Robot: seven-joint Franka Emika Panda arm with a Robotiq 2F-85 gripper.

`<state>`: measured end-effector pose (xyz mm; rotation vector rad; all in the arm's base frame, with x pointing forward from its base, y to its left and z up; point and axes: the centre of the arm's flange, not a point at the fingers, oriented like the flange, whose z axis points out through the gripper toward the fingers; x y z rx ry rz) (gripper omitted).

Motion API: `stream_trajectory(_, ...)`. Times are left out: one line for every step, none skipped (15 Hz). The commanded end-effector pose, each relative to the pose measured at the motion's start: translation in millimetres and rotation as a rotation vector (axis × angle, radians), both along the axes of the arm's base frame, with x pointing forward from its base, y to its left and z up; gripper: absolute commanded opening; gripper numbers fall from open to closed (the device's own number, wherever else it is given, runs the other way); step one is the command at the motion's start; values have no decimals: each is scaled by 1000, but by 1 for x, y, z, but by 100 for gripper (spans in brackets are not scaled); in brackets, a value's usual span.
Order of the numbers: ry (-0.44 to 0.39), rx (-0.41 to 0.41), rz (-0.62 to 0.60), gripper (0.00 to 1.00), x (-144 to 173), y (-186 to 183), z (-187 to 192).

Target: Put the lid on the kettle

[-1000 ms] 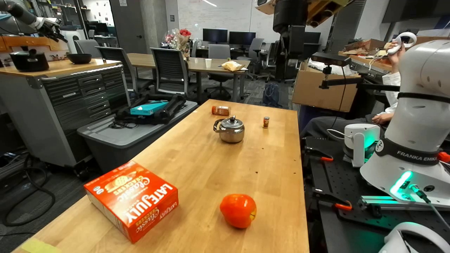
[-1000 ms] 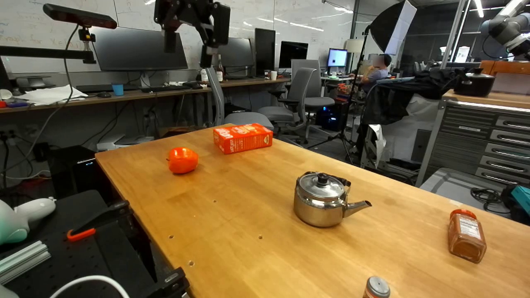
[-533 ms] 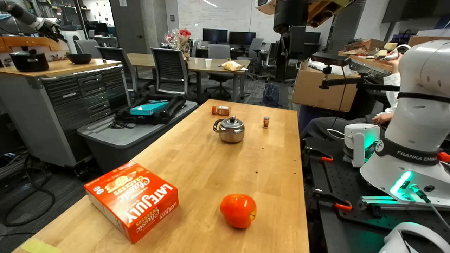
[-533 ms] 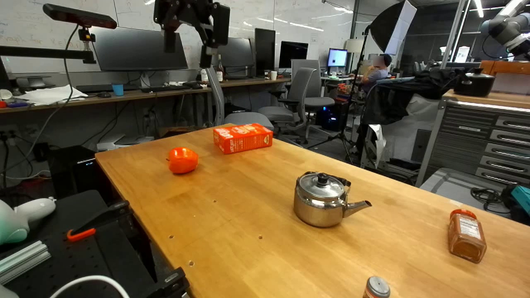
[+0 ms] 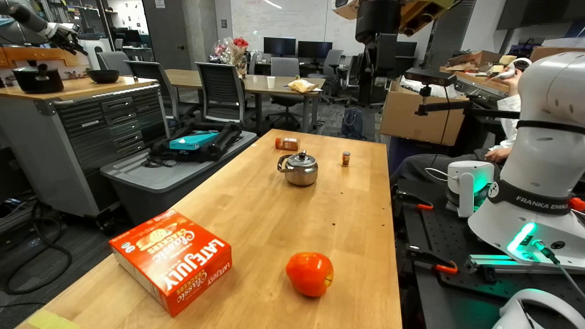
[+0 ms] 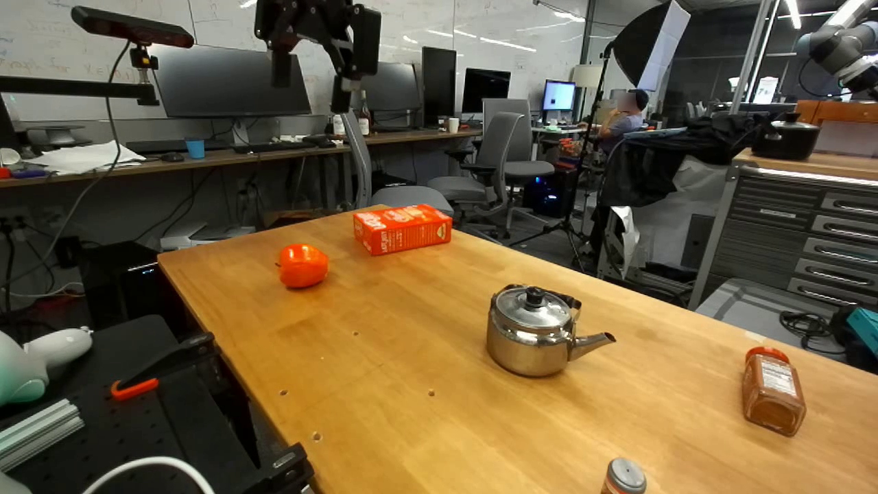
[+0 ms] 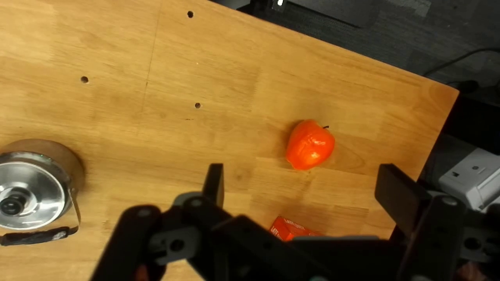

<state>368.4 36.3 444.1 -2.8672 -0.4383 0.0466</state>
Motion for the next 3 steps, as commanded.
stream_trajectory(0, 0, 0, 100, 0, 0, 0)
stream_trajectory(0, 0, 0, 100, 0, 0, 0)
stream_trajectory(0, 0, 0, 100, 0, 0, 0)
